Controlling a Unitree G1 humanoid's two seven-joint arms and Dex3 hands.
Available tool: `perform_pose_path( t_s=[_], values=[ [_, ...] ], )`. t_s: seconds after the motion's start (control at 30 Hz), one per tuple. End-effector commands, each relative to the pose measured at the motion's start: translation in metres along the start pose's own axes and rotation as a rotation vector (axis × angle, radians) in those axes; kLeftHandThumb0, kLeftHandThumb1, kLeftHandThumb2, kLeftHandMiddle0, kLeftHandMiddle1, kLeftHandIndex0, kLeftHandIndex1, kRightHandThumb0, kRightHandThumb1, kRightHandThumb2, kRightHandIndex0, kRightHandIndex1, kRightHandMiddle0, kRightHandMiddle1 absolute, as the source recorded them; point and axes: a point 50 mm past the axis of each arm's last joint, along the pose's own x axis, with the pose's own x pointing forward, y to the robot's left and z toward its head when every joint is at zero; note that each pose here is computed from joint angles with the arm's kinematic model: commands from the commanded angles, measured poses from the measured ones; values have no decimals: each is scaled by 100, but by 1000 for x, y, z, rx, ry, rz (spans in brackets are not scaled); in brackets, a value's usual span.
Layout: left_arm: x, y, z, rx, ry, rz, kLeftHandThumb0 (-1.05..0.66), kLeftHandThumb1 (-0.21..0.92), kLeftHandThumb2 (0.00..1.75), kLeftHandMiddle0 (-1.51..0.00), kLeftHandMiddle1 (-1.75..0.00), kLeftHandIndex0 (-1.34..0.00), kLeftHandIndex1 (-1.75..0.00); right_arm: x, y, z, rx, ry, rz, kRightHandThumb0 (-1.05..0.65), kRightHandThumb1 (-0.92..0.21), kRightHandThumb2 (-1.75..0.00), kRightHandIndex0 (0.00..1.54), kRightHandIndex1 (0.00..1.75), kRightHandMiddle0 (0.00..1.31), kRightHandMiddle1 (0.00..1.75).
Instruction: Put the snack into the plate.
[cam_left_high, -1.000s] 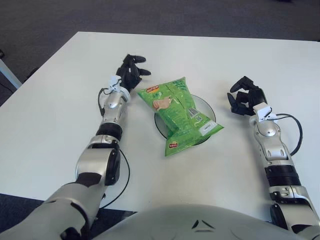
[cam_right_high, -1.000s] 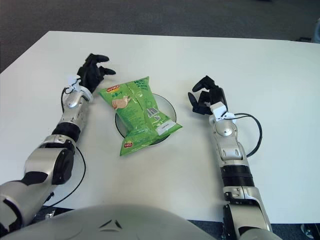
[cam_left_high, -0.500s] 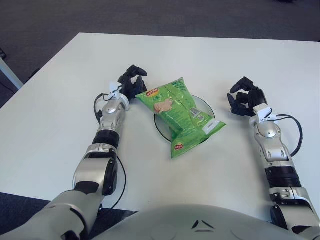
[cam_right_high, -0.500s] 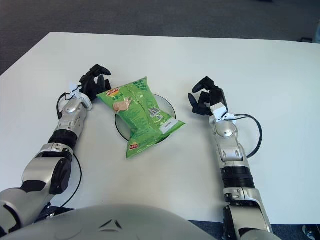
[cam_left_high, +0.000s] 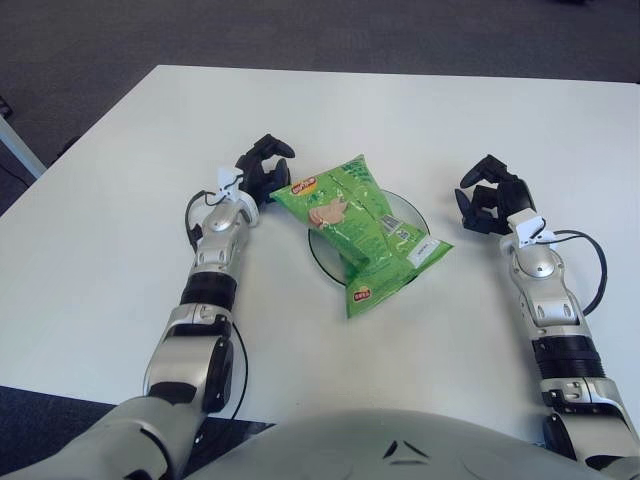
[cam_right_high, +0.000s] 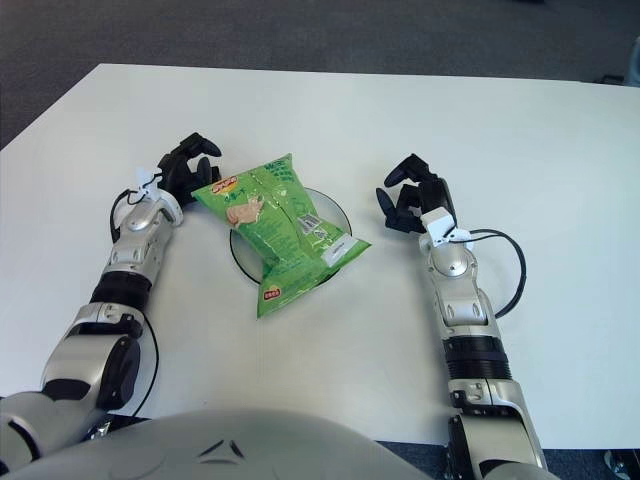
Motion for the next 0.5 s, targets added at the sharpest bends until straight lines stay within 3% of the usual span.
perform_pose_path(
  t_s=[0.0, 0.47],
  values=[
    [-16, -1, -31, -19, 136, 11, -45, 41, 119, -124, -175, -54, -175, -27, 14, -49, -36, 260, 89, -41, -56, -101, 103, 175, 43, 175],
    [-10, -3, -28, 25, 99, 62, -44, 45, 115, -124, -175, -51, -175, -23, 9, -46, -32, 250, 42, -40, -59, -97, 99, 175, 41, 175]
  ],
)
